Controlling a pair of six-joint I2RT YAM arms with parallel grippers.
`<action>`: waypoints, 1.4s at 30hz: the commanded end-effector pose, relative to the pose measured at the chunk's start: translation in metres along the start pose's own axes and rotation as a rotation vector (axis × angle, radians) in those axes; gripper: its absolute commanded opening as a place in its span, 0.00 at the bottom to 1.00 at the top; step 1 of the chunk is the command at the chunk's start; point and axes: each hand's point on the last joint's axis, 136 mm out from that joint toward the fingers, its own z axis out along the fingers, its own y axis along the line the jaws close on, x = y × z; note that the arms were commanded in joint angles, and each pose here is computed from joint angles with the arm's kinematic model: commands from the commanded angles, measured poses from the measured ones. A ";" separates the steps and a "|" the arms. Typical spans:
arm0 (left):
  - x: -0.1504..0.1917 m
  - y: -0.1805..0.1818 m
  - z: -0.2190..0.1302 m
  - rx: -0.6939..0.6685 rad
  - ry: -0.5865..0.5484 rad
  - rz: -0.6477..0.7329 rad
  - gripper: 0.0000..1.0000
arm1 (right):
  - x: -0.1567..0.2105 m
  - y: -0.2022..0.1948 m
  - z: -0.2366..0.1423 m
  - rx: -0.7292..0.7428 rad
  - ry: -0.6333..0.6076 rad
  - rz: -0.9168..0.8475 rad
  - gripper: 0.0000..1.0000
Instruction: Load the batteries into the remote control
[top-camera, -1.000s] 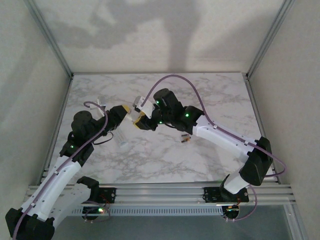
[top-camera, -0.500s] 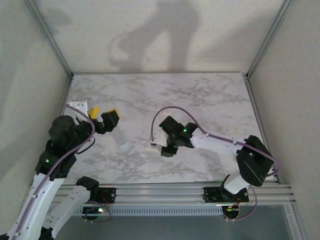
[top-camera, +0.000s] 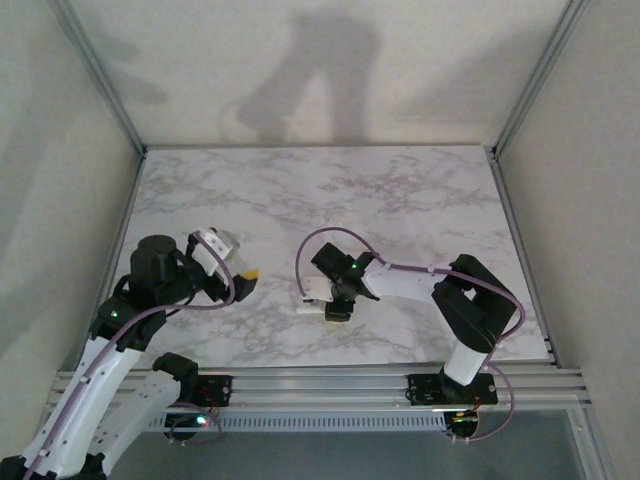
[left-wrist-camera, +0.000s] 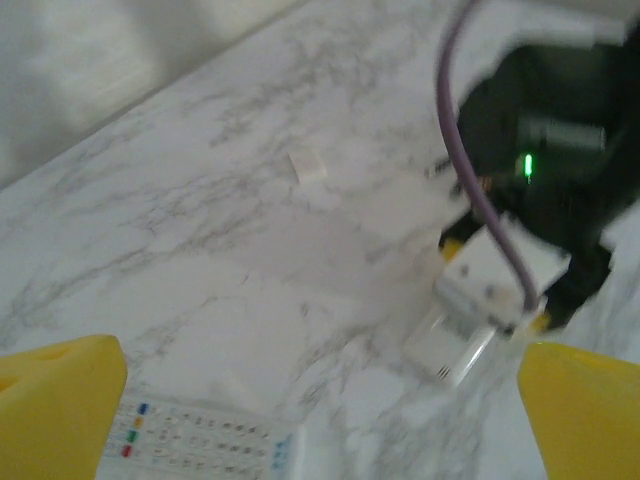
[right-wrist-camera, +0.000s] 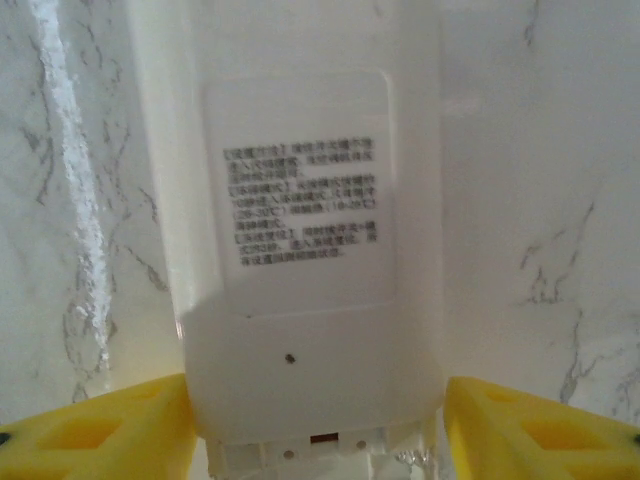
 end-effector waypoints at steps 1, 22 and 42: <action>0.027 -0.021 0.010 0.121 0.060 0.340 1.00 | 0.021 -0.010 -0.004 0.074 0.045 -0.002 0.70; 0.018 -0.063 0.164 -0.050 0.092 -0.363 0.95 | 0.096 -0.062 -0.147 0.189 -0.269 1.581 0.78; 0.082 -0.068 0.184 0.022 0.091 -0.723 0.78 | 0.107 -0.110 -0.045 0.198 0.138 1.104 0.53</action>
